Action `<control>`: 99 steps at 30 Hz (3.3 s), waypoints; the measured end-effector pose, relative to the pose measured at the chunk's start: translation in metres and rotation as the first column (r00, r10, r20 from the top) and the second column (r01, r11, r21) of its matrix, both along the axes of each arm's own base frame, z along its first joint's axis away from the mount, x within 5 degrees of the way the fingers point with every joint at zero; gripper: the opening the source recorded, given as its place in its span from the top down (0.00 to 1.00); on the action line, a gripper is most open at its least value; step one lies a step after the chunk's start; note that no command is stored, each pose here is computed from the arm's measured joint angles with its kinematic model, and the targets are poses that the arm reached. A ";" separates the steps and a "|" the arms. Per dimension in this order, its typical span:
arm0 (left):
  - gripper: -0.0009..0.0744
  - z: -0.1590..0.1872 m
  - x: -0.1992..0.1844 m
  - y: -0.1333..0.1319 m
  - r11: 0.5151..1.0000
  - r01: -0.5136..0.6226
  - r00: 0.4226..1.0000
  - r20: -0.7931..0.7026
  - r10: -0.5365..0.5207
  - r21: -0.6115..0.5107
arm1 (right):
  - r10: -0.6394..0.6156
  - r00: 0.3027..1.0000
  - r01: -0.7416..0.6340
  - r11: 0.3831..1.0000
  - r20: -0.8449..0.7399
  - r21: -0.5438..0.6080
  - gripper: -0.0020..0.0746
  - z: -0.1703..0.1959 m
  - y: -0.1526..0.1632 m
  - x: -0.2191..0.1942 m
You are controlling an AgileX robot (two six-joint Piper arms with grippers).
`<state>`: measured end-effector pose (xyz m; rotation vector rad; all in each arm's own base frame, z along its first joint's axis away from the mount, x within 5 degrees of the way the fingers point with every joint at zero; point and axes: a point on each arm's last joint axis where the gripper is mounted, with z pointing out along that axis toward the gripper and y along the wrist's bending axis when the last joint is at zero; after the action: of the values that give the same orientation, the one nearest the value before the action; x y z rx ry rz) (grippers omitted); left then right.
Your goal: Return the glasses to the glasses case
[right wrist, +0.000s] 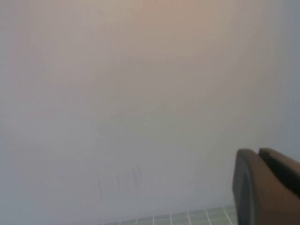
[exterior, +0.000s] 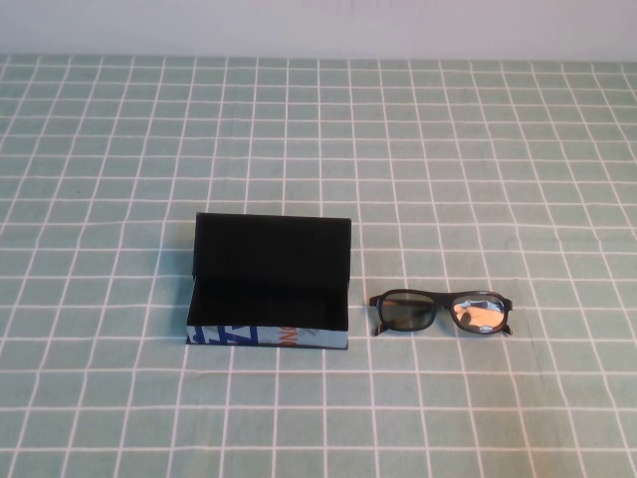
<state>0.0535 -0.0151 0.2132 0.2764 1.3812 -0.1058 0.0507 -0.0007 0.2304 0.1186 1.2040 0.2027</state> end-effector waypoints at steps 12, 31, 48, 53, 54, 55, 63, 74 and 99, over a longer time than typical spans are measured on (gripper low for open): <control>0.99 0.031 -0.012 -0.003 0.978 0.134 0.944 0.322 -0.076 -0.162 | -0.049 0.941 0.035 0.998 0.336 0.048 0.99 0.036 -0.005 -0.018; 0.99 0.105 -0.026 0.008 0.958 0.086 0.976 0.215 -0.026 -0.273 | 0.119 0.964 -0.106 0.992 -0.238 0.068 0.99 0.170 0.010 0.028; 0.99 0.091 0.002 0.004 0.969 -0.023 0.993 -0.119 -0.007 -0.244 | 0.162 0.474 -0.293 0.956 -0.865 0.019 0.99 0.097 0.032 0.148; 0.99 0.089 0.002 0.004 0.971 -0.034 0.989 -0.146 -0.001 -0.236 | 0.207 0.335 -0.539 0.842 -0.919 -0.006 0.99 0.108 0.047 0.180; 0.99 0.087 0.002 0.004 0.972 -0.039 0.987 -0.158 0.001 -0.233 | 0.220 0.305 -0.582 0.813 -0.926 0.002 0.99 0.110 0.050 0.186; 0.99 0.086 0.002 0.004 0.972 -0.044 0.985 -0.172 0.004 -0.230 | 0.232 0.277 -0.633 0.774 -0.932 0.005 0.99 0.113 0.053 0.194; 0.99 0.075 0.002 0.006 0.976 -0.087 0.957 -0.287 0.027 -0.199 | 0.149 0.095 -0.868 0.497 -0.984 -0.009 0.99 0.111 0.100 0.253; 0.99 0.071 0.002 0.007 0.977 -0.103 0.942 -0.333 0.037 -0.184 | -0.173 0.100 -0.982 0.139 -0.980 -0.124 0.54 0.046 0.176 0.280; 0.99 0.069 0.002 0.007 0.978 -0.109 0.936 -0.350 0.040 -0.179 | -0.234 0.032 -0.993 0.105 -0.972 -0.058 0.42 -0.035 0.190 0.311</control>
<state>0.0554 -0.0080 0.2821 0.0386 1.7150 -0.2342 0.3617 0.1892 0.1952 -1.7675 2.4497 0.1073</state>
